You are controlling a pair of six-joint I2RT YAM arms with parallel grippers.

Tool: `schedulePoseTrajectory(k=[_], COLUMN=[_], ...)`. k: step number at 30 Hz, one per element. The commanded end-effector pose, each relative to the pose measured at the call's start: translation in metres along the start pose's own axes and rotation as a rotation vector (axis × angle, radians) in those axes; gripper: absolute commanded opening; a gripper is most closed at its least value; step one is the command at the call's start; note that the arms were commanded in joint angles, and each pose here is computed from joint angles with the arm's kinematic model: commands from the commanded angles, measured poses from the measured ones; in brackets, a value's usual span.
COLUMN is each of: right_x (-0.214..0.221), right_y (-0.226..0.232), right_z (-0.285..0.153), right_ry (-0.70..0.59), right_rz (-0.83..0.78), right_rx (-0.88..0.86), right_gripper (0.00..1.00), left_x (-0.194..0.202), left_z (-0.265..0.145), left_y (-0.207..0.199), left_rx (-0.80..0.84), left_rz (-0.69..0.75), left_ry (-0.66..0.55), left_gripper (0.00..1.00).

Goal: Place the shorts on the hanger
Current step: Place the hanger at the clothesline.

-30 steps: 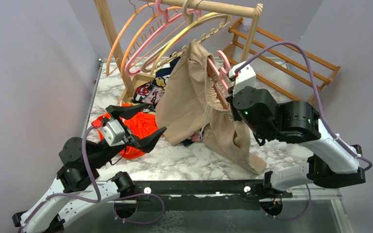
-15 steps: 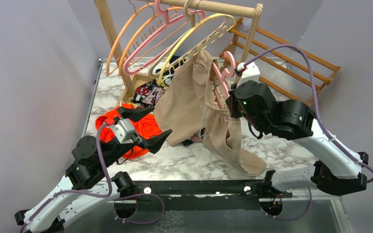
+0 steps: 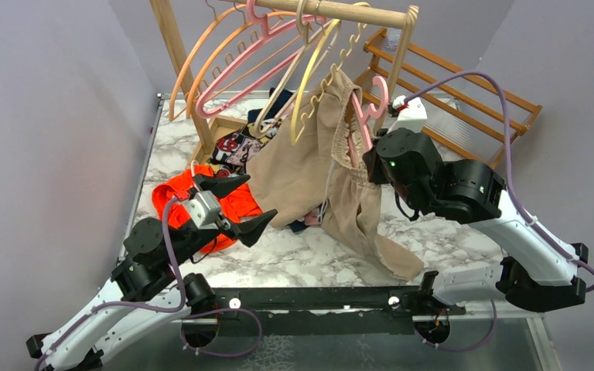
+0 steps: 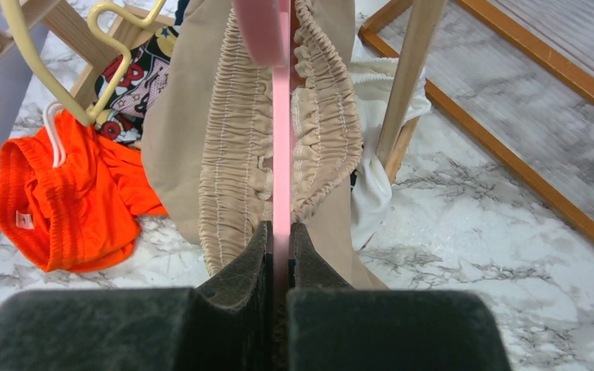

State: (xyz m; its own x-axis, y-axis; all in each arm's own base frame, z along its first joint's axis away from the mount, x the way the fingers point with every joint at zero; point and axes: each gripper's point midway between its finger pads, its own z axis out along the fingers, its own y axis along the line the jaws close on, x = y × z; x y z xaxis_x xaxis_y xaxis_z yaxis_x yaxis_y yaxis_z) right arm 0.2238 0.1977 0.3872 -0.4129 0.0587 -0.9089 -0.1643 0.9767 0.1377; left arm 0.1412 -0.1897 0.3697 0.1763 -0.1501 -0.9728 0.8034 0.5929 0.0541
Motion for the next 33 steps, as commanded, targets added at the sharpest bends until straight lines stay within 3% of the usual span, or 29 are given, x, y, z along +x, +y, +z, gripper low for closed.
schedulePoseTrajectory(k=[1,9,13,28,33], right_x=[-0.035,-0.005,-0.004,-0.09,-0.109], right_y=[-0.011,-0.024,-0.032,0.019,0.021], right_z=[-0.01,-0.004,-0.006,-0.002,-0.001], right_ry=[-0.121,-0.03,-0.044,-0.267,-0.324], right_rz=[0.13,0.05,0.056,0.086,0.085], right_rx=[0.04,0.111,0.141,0.006,0.036], right_gripper=[0.01,0.01,0.01,0.01,0.01], left_x=[-0.002,0.012,0.017,0.017,0.018], left_z=[-0.001,0.0,-0.001,-0.001,-0.001], left_y=[0.003,0.003,0.003,0.002,0.002], left_rx=[-0.022,-0.024,-0.026,-0.026,-0.026], left_rz=[-0.011,-0.018,-0.021,-0.03,-0.031], left_ry=[-0.028,-0.008,0.0,-0.008,-0.007], left_gripper=[0.99,0.99,0.99,0.99,0.99])
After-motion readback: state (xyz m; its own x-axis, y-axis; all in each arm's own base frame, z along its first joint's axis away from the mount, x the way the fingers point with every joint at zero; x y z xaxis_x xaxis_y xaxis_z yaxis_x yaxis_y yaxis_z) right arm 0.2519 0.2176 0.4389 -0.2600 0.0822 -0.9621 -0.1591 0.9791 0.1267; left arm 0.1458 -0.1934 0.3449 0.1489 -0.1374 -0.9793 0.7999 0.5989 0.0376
